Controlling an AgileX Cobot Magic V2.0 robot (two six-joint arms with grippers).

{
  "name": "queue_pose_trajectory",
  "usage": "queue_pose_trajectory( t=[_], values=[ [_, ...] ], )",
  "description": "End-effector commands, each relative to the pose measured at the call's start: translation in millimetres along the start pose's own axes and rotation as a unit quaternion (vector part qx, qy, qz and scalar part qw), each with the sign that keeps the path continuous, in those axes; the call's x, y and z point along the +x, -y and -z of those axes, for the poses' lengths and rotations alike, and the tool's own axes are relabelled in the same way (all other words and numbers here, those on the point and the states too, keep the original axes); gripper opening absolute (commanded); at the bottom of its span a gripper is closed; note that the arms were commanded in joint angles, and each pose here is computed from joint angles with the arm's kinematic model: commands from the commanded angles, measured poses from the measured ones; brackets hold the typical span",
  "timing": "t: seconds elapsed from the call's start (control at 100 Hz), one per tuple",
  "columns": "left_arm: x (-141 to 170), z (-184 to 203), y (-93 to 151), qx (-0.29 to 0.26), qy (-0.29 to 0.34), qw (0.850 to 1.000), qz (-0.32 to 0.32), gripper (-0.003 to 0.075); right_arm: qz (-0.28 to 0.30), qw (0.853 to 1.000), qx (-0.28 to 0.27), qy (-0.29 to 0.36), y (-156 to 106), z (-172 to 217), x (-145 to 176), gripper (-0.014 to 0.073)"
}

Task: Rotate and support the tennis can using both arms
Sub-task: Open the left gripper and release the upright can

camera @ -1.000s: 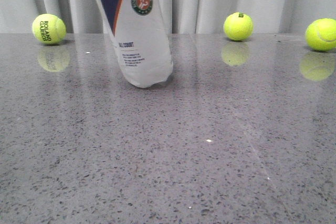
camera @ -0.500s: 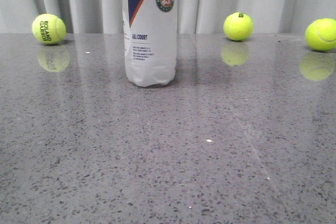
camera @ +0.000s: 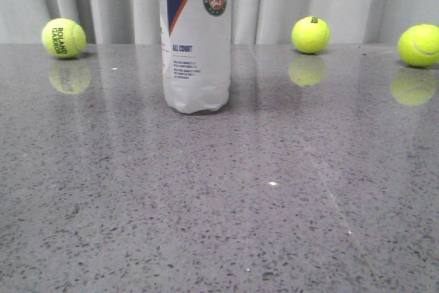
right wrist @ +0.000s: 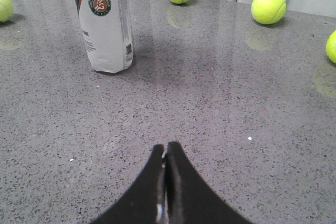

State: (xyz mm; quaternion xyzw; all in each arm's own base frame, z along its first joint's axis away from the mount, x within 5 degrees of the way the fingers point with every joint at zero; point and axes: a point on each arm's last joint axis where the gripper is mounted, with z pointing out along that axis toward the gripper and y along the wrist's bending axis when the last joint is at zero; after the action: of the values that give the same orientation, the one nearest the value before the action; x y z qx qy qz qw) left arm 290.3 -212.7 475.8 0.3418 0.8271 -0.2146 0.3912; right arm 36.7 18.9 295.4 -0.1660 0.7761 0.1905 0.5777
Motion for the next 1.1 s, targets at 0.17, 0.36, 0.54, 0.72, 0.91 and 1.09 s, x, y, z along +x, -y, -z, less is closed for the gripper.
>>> queue_pose_trajectory(
  t=[0.17,0.36,0.54,0.72,0.91,1.09],
  values=[
    [2,69,21,-0.001,0.128,0.992,0.008,-0.0020,0.007,0.999,0.000,0.046,-1,2,-14,-0.0067],
    [33,88,26,-0.015,0.162,0.986,0.019,-0.0020,0.007,0.999,0.000,0.046,-1,2,-14,-0.0067],
    [70,98,29,-0.025,0.176,0.984,0.029,-0.0020,0.007,0.999,0.000,0.046,-1,2,-14,-0.0067],
    [105,102,32,-0.033,0.190,0.980,0.041,-0.0020,0.007,0.999,0.000,0.046,-1,2,-14,-0.0067],
    [144,102,34,-0.039,0.184,0.981,0.049,-0.0020,0.007,0.999,0.000,0.046,-1,2,-14,-0.0067],
    [180,100,36,-0.039,0.156,0.984,0.071,-0.0020,0.007,0.999,0.000,0.046,-1,2,-14,-0.0067]
  ],
)
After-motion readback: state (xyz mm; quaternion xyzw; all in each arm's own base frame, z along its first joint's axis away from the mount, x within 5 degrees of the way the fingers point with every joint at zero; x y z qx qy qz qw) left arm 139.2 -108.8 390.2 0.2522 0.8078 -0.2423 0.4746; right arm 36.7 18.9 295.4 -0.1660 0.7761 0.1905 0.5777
